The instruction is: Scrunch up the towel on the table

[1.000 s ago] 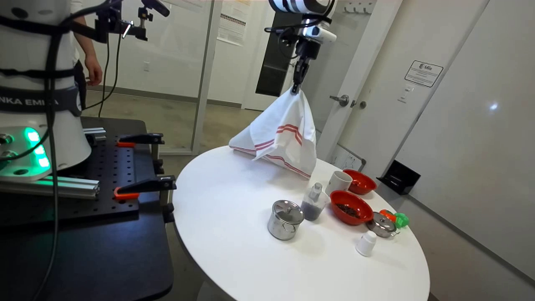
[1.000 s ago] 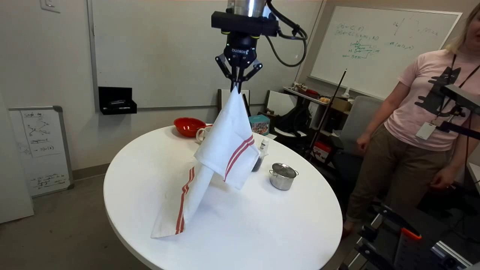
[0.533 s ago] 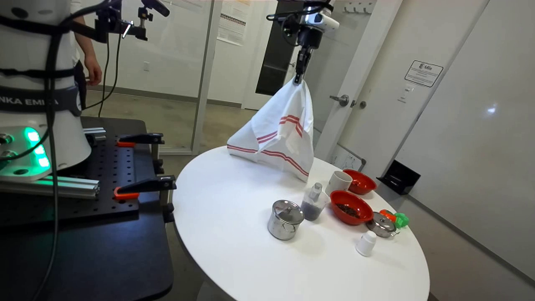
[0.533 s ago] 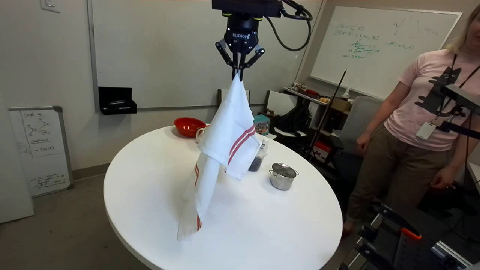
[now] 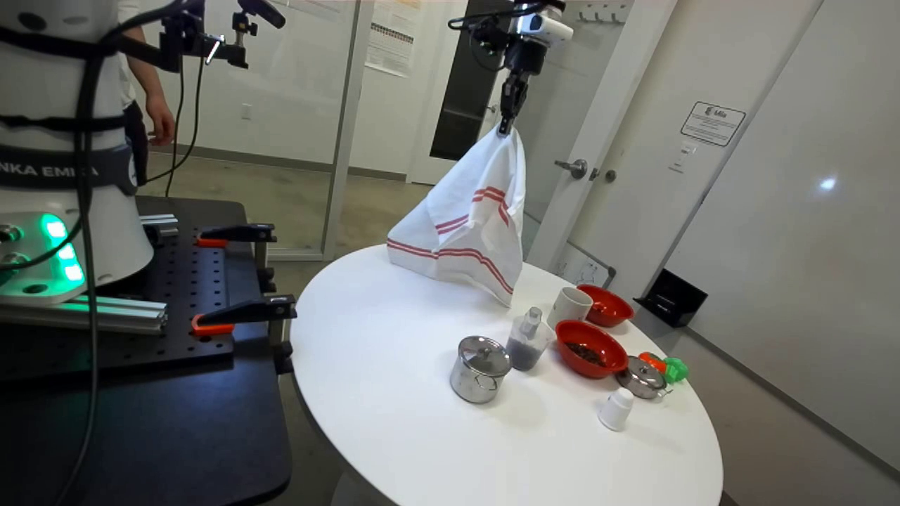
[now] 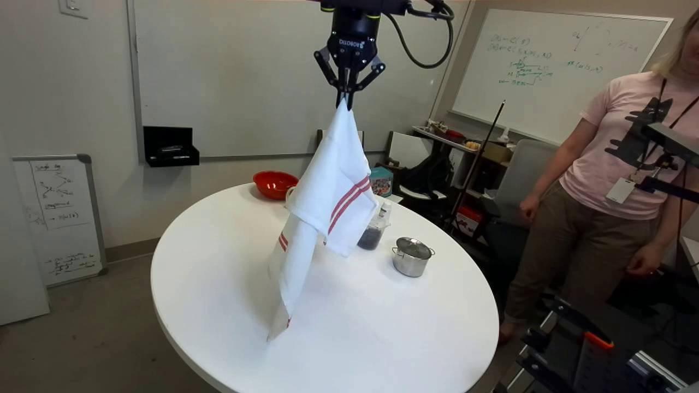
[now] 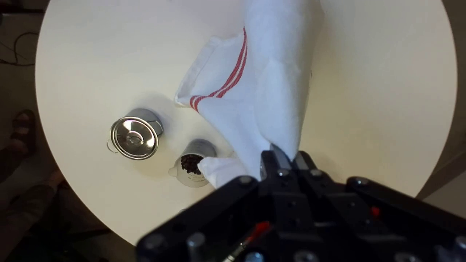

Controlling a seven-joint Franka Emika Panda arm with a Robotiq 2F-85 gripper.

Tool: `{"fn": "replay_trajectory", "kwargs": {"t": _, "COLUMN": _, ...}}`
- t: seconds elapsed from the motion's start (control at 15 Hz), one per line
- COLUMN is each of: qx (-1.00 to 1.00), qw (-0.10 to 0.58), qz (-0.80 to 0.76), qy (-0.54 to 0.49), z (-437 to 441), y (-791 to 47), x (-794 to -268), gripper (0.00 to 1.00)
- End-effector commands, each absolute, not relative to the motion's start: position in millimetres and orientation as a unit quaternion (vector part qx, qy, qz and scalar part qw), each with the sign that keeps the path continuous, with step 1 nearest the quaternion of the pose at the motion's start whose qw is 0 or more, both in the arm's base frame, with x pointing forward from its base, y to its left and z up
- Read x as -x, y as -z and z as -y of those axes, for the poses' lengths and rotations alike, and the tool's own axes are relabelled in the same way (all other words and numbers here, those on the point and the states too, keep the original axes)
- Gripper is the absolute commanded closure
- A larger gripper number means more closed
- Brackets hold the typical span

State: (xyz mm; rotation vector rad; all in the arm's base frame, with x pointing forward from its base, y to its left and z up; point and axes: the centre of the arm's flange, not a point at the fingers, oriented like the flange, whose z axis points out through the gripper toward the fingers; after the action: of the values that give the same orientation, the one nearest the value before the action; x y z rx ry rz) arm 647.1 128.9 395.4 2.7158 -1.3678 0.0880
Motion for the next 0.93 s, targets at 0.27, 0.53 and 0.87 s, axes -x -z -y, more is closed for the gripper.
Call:
{"fn": "replay_trajectory", "kwargs": {"t": 0.27, "qx": -0.880, "qw": 0.041, "qz": 0.471, "qy": -0.034, "z": -129, "y": -406, "x": -646, "gripper": 0.99}}
{"fn": "replay_trajectory", "kwargs": {"t": 0.53, "qx": -0.860, "qw": 0.045, "qz": 0.507, "qy": -0.029, "z": -129, "y": -388, "x": -653, "gripper": 0.99}}
{"fn": "replay_trajectory", "kwargs": {"t": 0.87, "qx": -0.777, "qw": 0.041, "qz": 0.626, "qy": -0.044, "z": -121, "y": -348, "x": -664, "gripper": 0.99}}
